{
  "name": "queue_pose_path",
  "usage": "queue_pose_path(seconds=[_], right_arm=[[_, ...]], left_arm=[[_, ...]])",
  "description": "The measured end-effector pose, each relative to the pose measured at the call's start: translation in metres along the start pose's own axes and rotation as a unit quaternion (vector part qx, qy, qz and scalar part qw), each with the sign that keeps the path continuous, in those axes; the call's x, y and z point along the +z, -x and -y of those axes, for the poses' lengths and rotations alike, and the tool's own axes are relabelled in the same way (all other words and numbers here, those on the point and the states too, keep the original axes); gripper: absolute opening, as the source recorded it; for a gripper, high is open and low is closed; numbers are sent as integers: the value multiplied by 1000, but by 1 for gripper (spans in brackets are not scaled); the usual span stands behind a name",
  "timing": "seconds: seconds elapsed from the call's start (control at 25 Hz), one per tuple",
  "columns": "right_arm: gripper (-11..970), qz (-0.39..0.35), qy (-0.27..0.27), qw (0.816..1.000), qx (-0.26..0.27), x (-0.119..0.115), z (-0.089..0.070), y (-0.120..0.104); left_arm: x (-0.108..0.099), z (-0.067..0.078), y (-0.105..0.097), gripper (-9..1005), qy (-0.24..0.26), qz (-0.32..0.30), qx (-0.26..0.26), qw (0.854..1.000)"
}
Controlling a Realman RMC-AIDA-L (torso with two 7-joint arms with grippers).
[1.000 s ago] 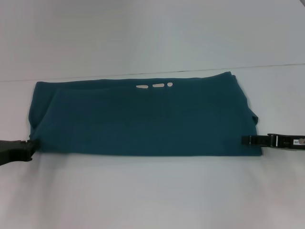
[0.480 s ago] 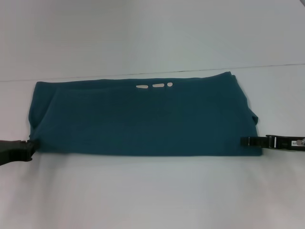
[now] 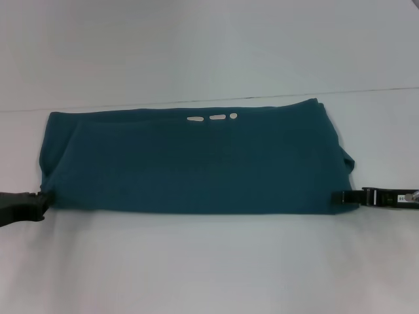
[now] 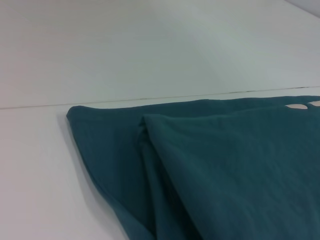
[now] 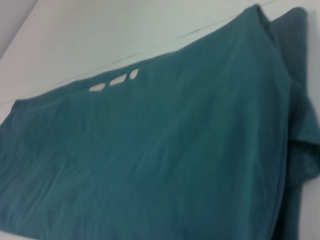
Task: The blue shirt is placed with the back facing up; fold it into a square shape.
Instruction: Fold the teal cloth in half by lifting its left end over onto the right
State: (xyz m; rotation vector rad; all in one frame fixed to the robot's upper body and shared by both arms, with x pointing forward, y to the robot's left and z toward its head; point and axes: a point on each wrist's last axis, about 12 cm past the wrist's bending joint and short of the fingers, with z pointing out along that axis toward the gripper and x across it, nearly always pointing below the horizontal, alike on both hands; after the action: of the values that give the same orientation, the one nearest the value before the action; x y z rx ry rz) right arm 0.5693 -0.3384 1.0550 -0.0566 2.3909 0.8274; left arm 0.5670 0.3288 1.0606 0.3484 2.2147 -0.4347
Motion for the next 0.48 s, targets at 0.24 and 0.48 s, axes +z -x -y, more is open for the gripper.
queue_pose_path(seconds=[0.24,0.48], right_arm=[[415,-8,0,1000,-9,1,-1,0],[173,-4,-2,1000,-3,-2,1,-2]], left_arm=[[1,1,0,4,-1,0,0,1000],[0,0,-1,4,0,-1,-1,1000]])
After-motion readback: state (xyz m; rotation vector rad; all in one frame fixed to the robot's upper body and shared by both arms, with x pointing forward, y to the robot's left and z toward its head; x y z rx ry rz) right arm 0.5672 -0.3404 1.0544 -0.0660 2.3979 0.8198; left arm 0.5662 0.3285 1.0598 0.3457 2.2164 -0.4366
